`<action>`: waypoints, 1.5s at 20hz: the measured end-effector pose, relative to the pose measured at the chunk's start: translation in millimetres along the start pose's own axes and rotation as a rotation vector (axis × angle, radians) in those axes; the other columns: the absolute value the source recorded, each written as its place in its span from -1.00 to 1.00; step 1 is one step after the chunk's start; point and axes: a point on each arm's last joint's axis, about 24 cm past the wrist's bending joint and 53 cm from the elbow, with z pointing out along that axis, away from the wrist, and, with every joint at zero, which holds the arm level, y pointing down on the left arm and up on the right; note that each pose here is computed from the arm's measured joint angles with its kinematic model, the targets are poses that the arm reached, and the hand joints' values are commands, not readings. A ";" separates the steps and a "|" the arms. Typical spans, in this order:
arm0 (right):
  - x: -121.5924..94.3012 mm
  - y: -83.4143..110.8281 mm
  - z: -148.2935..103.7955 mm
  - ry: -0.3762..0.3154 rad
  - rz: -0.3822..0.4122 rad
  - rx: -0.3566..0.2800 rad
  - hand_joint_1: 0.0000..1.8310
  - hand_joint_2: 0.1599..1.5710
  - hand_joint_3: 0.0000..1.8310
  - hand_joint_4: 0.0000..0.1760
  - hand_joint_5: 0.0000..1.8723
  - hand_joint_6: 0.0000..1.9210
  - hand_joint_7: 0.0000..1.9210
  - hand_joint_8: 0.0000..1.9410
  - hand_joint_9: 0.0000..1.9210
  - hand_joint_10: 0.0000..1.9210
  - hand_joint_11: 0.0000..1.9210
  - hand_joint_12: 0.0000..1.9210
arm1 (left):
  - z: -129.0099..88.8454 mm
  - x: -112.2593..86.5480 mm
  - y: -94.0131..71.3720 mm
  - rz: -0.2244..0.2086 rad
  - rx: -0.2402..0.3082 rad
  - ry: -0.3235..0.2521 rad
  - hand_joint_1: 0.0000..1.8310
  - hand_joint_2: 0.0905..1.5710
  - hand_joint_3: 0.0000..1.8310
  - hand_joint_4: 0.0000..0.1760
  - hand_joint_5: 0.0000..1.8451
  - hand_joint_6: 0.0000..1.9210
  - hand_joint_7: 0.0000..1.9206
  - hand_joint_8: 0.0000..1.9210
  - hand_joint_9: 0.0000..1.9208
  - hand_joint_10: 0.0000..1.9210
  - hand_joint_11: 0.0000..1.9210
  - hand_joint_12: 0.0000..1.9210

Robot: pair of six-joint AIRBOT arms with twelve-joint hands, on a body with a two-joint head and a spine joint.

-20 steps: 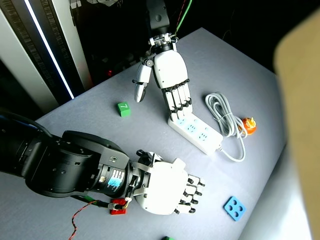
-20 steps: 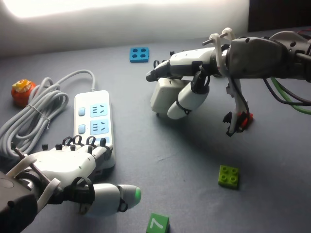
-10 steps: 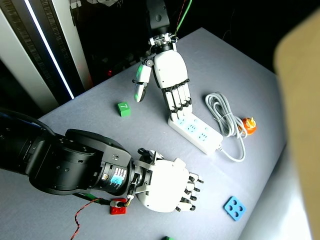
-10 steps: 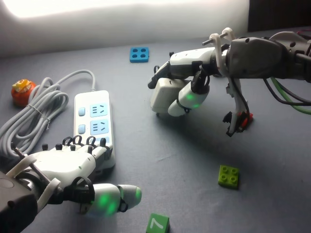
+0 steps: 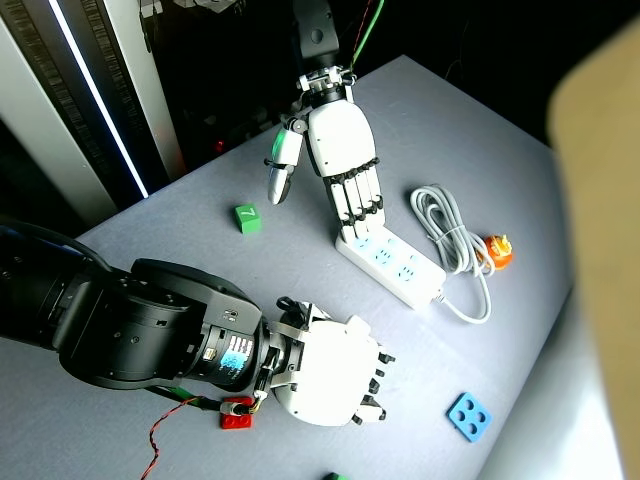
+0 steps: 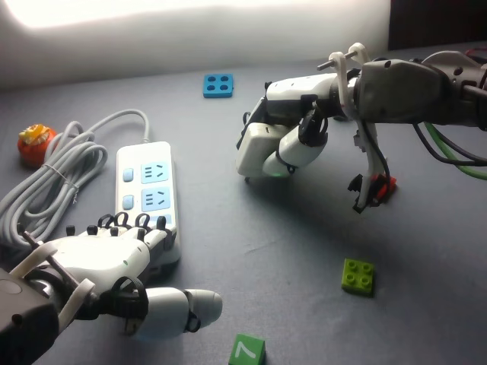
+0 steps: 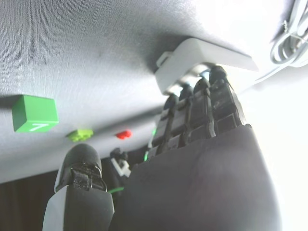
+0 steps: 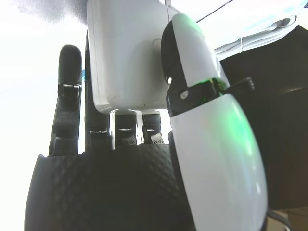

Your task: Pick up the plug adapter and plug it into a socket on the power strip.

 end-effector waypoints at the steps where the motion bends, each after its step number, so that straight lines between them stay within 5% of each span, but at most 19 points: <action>1: -0.2 0.1 0.0 -0.001 0.000 0.000 0.26 0.40 -1.00 -1.00 -0.20 -0.98 -0.08 -0.97 -0.11 -0.88 -0.79 0.39 | 0.0 0.0 0.0 0.000 0.000 0.000 -1.00 0.42 -1.00 -1.00 -1.00 -1.00 -1.00 -1.00 -1.00 -1.00 -1.00 -1.00; 2: -0.4 0.2 0.0 -0.002 0.000 -0.001 0.42 0.38 -0.97 -1.00 -0.13 -1.00 -0.06 -0.07 -0.06 -0.87 -0.67 0.30 | 0.0 -0.1 -0.1 0.000 0.000 0.000 -1.00 0.42 -1.00 -1.00 -1.00 -1.00 -1.00 -1.00 -1.00 -1.00 -1.00 -1.00; 3: -1.1 0.5 0.0 -0.004 0.000 -0.002 0.34 0.42 -0.99 -1.00 -0.19 0.02 0.01 0.08 0.00 -0.85 -0.64 0.33 | 0.0 -0.1 -0.1 0.000 0.000 0.000 -1.00 0.42 -1.00 -1.00 -1.00 -1.00 -1.00 -1.00 -1.00 -1.00 -1.00 -1.00; 4: -1.1 0.6 0.0 -0.005 0.001 -0.002 0.32 0.44 -1.00 -1.00 -0.21 0.24 0.00 0.14 0.04 -0.83 -0.59 0.34 | 0.0 0.0 0.0 0.000 0.000 0.000 -1.00 0.42 -1.00 -1.00 -1.00 -1.00 -1.00 -1.00 -1.00 -1.00 -1.00 -1.00; 14: 0.9 5.2 -7.6 0.018 -0.057 -0.006 0.37 0.31 -1.00 -1.00 0.05 -0.10 0.19 -0.12 0.26 -0.74 -0.27 0.14 | 0.6 -0.7 0.4 0.001 0.000 0.000 -1.00 0.42 -1.00 -1.00 -1.00 -1.00 -1.00 -1.00 -1.00 -1.00 -1.00 -1.00; 20: -8.6 57.5 -18.3 0.013 -0.150 -0.090 0.36 0.32 -1.00 -1.00 0.04 -0.08 0.14 -0.06 0.23 -0.75 -0.33 0.21 | 1.4 -0.9 0.5 0.003 0.002 0.002 -1.00 0.42 -1.00 -1.00 -1.00 -1.00 -1.00 -1.00 -1.00 -1.00 -1.00 -1.00; 23: -10.6 74.8 -17.6 0.003 -0.309 -0.095 0.36 0.31 -1.00 -1.00 0.07 -0.13 0.17 -0.10 0.25 -0.75 -0.30 0.19 | 1.5 -1.1 0.6 0.003 0.002 0.002 -1.00 0.41 -1.00 -1.00 -1.00 -1.00 -1.00 -1.00 -1.00 -1.00 -1.00 -1.00; 30: -4.7 112.4 -12.6 0.005 -0.502 -0.092 0.37 0.29 -1.00 -1.00 0.10 -0.18 0.21 -0.16 0.26 -0.75 -0.29 0.19 | 1.6 -0.5 0.2 0.004 0.004 0.004 -1.00 0.42 -1.00 -1.00 -1.00 -1.00 -1.00 -1.00 -1.00 -1.00 -1.00 -1.00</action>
